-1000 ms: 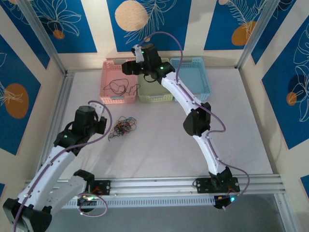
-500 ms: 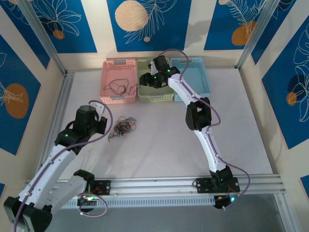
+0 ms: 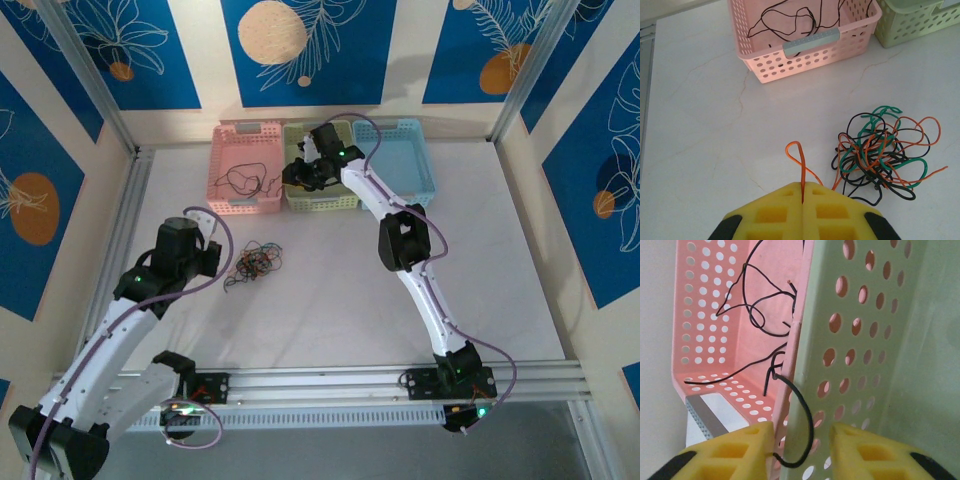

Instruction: Untangle the cables

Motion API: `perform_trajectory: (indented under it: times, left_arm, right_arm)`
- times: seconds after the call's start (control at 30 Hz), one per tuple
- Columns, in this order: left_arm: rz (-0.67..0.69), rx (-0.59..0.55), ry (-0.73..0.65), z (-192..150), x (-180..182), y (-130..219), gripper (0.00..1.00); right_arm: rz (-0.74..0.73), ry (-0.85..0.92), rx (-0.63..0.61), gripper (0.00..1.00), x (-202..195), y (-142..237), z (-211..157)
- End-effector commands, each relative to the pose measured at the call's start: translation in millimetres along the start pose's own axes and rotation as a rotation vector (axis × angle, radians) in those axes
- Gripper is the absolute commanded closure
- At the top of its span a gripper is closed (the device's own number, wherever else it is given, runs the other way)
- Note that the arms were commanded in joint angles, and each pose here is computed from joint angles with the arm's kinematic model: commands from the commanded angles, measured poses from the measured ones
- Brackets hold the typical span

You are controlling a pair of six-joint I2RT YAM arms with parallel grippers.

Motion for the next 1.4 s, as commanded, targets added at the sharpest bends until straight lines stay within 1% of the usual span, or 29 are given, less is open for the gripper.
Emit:
perform_trajectory:
  times: [0.0,0.1,0.23,0.4,0.5,0.77,0.97,1.0,1.1,1.2,1.27,1.37]
  left_arm:
    - [-0.012,-0.008,0.003,0.8,0.1,-2.0,1.0]
    - [-0.013,-0.006,0.003,0.5,-0.1,-2.4,1.0]
    - [-0.014,-0.004,0.003,0.3,-0.3,-2.7,1.0]
    - [-0.015,-0.003,0.002,0.3,-0.6,-3.1,1.0]
    - [-0.014,-0.003,0.003,0.2,-0.3,-3.1,1.0]
    - [-0.014,0.001,0.001,-0.6,-0.7,-4.0,1.0]
    - [-0.016,0.005,0.001,-1.0,-0.9,-4.8,1.0]
    - [-0.015,0.004,0.002,-0.8,-0.9,-4.5,1.0]
    - [-0.015,0.003,0.001,-0.7,-0.8,-4.6,1.0]
    - [-0.016,0.003,0.002,-0.4,-1.0,-4.7,1.0]
    - [-0.017,0.004,0.001,-1.0,-1.2,-5.0,1.0]
    - [-0.024,0.002,0.001,-0.7,-2.2,-5.1,1.0]
  right_arm:
    - [0.051,0.018,-0.011,0.7,14.6,0.9,4.8]
    - [0.039,0.037,-0.023,0.77,17.8,2.9,6.8]
    - [0.033,0.063,-0.037,0.81,23.4,6.3,9.3]
    - [0.012,0.099,-0.059,0.92,30.2,14.4,12.8]
    - [0.004,0.134,-0.067,0.96,38.2,16.0,12.0]
    - [0.056,0.269,-0.081,0.97,71.8,8.1,5.4]
    - [0.073,0.31,-0.092,0.96,79.6,-7.5,0.9]
    - [0.071,0.311,-0.092,0.93,79.0,-10.6,0.0]
    - [0.07,0.309,-0.089,0.7,76.5,-15.9,-1.0]
    - [0.073,0.314,-0.092,0.54,79.4,-13.3,0.0]
    - [0.073,0.317,-0.096,0.48,84.8,-7.8,1.0]
    - [0.082,0.333,-0.109,0.44,102.1,8.1,2.7]
Point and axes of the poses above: each hand's point on the last joint's axis, 136 mm out from that joint toward the fingers, its own y axis back along the fingers, its own x axis along the line the jaws close on, z = x × y, the point moved 4 cm from there along y, back along the fingers, and after that the axes turned 4 degrees about y, right-handed, at the moved point
